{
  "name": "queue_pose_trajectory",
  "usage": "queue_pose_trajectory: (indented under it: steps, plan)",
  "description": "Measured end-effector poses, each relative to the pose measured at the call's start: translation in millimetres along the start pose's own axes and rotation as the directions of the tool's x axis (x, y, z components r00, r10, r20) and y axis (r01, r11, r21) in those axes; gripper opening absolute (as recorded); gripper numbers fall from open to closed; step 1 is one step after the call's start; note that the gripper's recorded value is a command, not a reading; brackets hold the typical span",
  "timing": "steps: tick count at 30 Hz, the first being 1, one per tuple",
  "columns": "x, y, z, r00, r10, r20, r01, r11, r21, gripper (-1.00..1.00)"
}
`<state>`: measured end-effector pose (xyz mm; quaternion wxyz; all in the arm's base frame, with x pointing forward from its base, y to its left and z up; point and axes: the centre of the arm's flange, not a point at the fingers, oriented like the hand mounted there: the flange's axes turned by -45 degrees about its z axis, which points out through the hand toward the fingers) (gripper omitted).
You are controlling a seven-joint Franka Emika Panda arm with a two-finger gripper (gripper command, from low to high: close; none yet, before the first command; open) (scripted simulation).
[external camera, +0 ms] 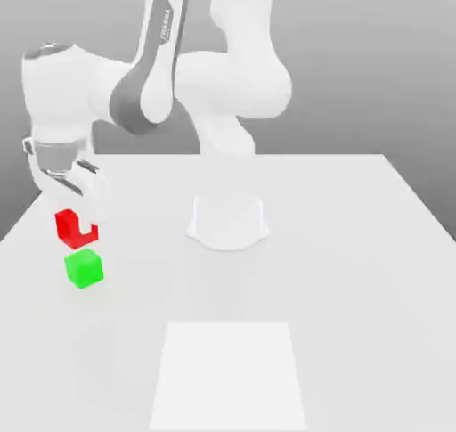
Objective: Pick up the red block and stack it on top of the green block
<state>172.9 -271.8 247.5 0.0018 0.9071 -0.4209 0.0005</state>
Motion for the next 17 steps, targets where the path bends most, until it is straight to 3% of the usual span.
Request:
queue_pose_trajectory:
  steps: [8,15,16,17]
  plan:
    - [1,4,28,1.0,0.021,0.01,-0.022,0.999,0.041,-1.0]
    - [-2,7,62,1.0,0.027,0.005,-0.027,0.999,0.018,-1.0]
    - [-3,7,66,1.0,0.024,0.004,-0.024,1.0,0.01,1.0]
    - [-2,5,66,1.0,0.019,0.004,-0.019,1.0,0.01,1.0]
